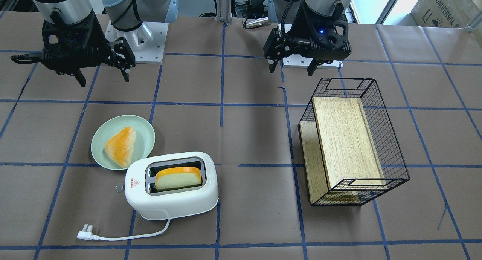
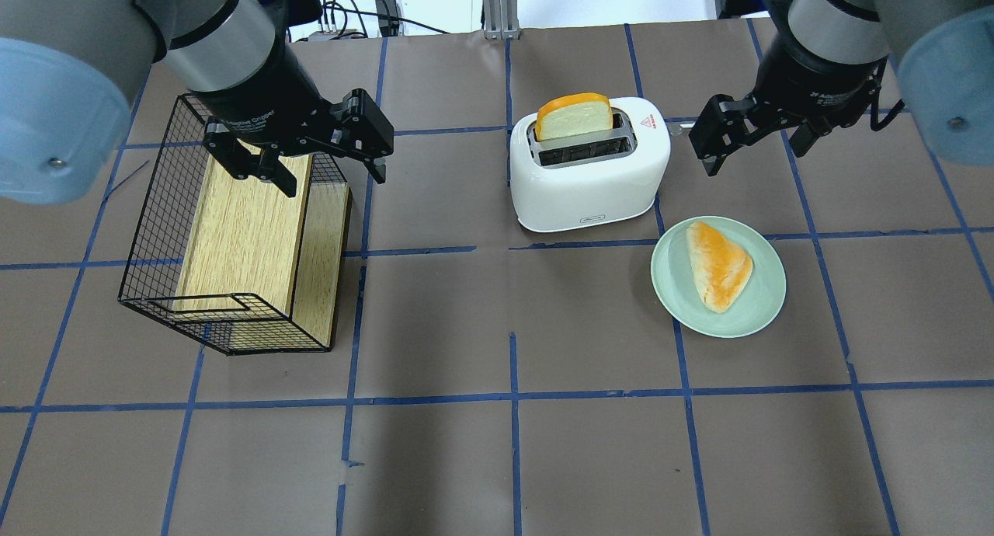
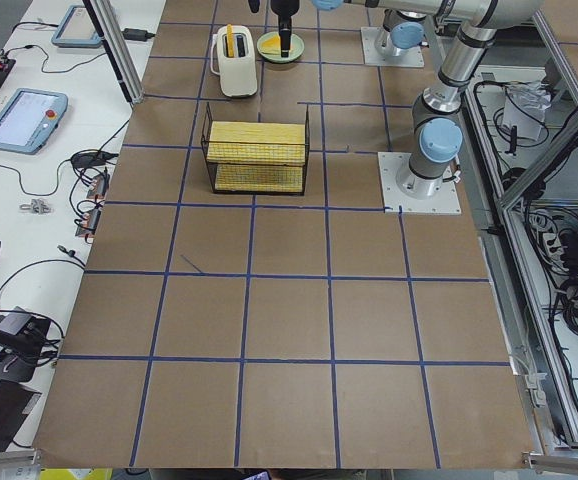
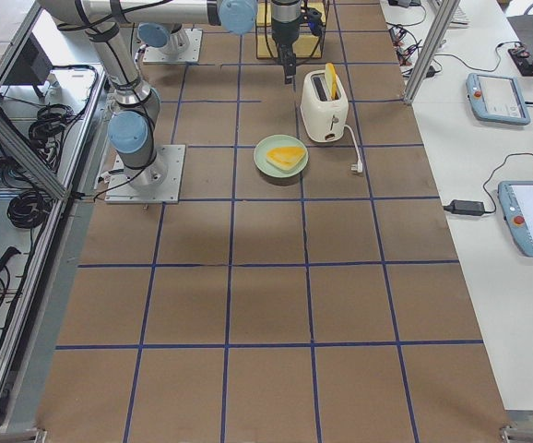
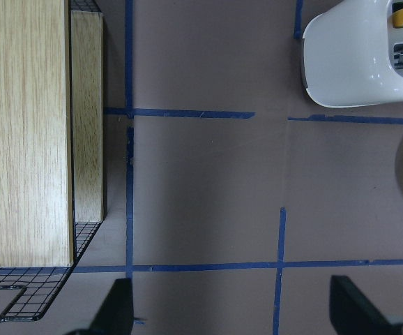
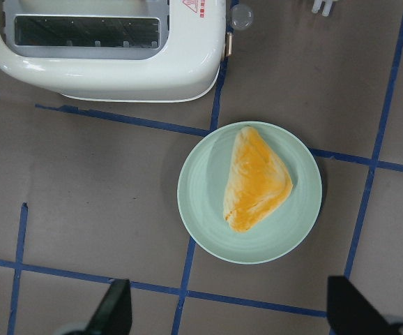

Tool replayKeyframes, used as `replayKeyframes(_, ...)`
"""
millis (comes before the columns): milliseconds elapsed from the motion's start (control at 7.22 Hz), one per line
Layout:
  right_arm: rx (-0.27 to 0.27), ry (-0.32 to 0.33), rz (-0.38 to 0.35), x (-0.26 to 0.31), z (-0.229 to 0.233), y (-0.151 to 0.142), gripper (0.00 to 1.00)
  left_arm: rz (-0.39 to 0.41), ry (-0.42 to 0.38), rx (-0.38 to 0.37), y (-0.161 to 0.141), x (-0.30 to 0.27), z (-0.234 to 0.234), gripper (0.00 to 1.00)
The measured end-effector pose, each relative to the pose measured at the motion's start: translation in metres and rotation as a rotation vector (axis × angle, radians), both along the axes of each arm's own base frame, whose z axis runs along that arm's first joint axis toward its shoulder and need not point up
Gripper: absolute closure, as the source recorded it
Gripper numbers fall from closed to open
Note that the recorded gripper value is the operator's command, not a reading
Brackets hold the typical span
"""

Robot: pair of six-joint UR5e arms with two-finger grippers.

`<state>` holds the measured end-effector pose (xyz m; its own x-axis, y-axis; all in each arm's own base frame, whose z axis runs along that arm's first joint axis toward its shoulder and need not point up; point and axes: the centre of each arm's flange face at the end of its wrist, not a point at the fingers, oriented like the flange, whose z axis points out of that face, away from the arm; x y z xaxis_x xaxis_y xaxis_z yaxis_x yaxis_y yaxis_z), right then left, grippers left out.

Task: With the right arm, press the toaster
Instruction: 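Raise the right gripper and move it above the toaster's lever end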

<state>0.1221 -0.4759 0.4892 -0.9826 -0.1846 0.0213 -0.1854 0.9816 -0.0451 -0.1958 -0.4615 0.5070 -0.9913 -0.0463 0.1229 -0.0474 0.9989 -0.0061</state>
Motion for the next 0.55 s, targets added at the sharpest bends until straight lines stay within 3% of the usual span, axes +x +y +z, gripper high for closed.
replayKeyframes(554, 0.003, -0.005, 0.003, 0.0005, -0.0011, 0.0000, 0.00, 0.000, 0.000, 0.000, 0.0001, 0.0000, 0.0001, 0.00)
